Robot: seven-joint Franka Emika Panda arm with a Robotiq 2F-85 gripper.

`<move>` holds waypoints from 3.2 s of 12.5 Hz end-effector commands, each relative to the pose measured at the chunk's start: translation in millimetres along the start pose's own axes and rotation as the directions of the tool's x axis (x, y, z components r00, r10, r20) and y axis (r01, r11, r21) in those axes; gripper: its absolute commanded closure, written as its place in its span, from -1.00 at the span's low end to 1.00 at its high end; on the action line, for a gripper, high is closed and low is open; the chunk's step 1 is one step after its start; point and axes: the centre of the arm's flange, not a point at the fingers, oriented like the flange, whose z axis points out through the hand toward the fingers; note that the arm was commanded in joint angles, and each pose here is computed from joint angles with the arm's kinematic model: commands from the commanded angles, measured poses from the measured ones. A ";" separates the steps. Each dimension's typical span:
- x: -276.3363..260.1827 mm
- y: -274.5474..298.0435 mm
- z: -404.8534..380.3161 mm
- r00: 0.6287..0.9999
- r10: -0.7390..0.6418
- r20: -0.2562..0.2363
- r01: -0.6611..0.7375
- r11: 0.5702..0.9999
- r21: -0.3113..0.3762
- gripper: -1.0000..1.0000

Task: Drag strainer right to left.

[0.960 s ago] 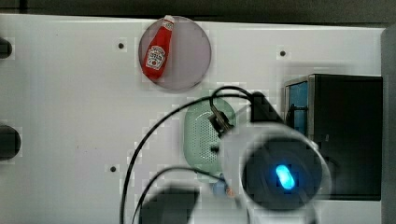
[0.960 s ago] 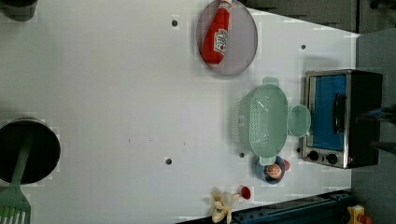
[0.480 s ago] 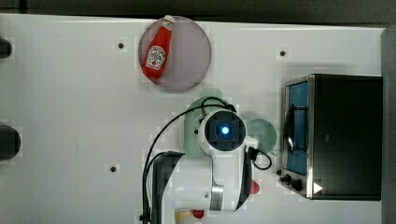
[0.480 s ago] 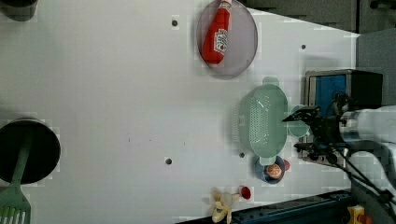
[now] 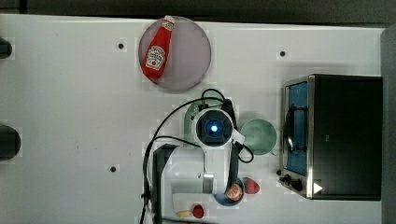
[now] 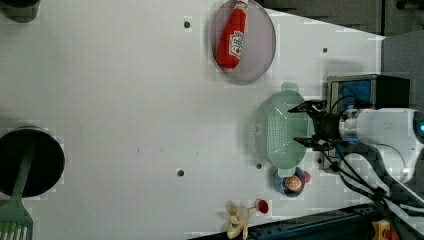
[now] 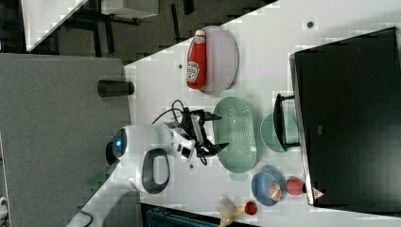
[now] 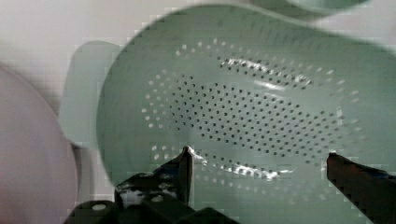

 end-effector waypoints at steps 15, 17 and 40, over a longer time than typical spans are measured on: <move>-123.3 -11.6 85.5 0.994 0.113 0.009 -0.113 0.993 -0.023 -1.00; -151.2 -11.9 86.1 0.993 0.115 0.012 -0.115 0.993 -0.024 -1.00; -375.1 -80.4 94.3 0.973 0.212 0.096 -0.208 0.977 -0.055 -1.00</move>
